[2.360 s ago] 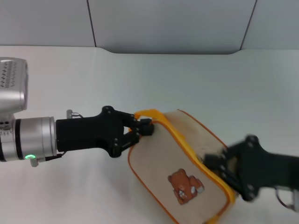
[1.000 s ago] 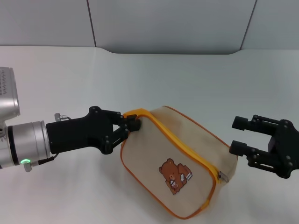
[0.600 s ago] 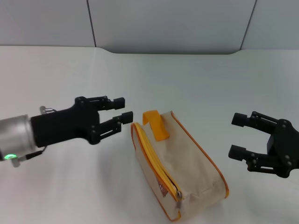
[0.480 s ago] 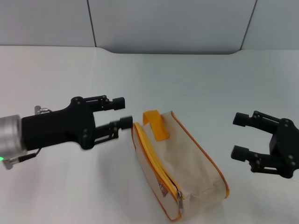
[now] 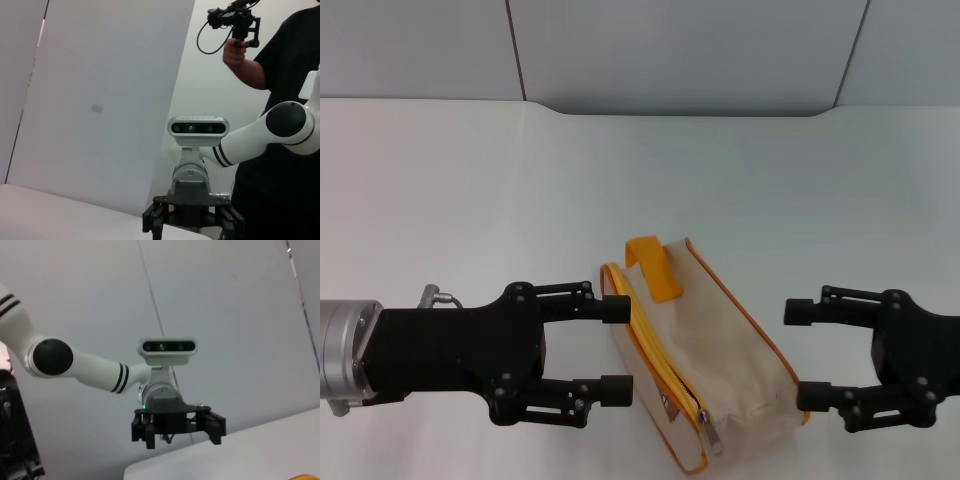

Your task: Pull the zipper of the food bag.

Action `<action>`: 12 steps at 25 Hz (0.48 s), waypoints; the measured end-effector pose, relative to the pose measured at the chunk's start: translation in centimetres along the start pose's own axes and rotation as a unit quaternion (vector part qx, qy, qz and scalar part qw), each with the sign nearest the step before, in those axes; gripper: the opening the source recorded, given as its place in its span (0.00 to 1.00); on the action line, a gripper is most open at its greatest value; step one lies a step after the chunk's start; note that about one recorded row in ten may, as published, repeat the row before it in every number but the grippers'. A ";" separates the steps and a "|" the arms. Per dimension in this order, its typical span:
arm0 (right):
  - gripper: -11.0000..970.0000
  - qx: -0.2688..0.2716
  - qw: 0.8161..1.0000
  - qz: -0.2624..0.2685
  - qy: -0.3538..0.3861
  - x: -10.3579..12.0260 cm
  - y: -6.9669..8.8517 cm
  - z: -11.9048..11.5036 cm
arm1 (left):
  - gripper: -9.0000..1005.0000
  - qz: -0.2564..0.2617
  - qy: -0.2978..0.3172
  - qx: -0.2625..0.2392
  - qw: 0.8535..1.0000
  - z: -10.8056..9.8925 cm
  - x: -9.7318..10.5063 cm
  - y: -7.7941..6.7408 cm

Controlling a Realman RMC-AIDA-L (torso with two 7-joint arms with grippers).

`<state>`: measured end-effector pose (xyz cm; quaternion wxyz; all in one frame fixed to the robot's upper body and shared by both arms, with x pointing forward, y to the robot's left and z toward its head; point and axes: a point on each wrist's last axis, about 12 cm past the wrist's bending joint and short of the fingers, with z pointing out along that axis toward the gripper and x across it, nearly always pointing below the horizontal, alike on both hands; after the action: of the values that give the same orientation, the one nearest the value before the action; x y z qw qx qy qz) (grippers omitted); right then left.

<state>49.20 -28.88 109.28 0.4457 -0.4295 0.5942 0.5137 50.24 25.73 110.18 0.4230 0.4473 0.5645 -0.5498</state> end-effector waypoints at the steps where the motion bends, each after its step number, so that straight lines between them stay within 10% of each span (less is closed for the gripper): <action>1: 0.87 -0.003 1.000 0.000 0.003 0.0 -0.1 0.3 | 0.75 0.000 0.000 0.000 1.000 0.0 0.0 0.0; 12: 0.87 -0.007 1.000 -0.001 0.005 -0.1 -0.2 0.4 | 0.78 0.001 0.002 -0.008 1.000 -0.1 0.3 0.0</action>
<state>49.45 -28.45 109.31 0.4401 -0.4357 0.5927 0.5150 50.12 25.80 109.87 0.4259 0.4458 0.5691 -0.5441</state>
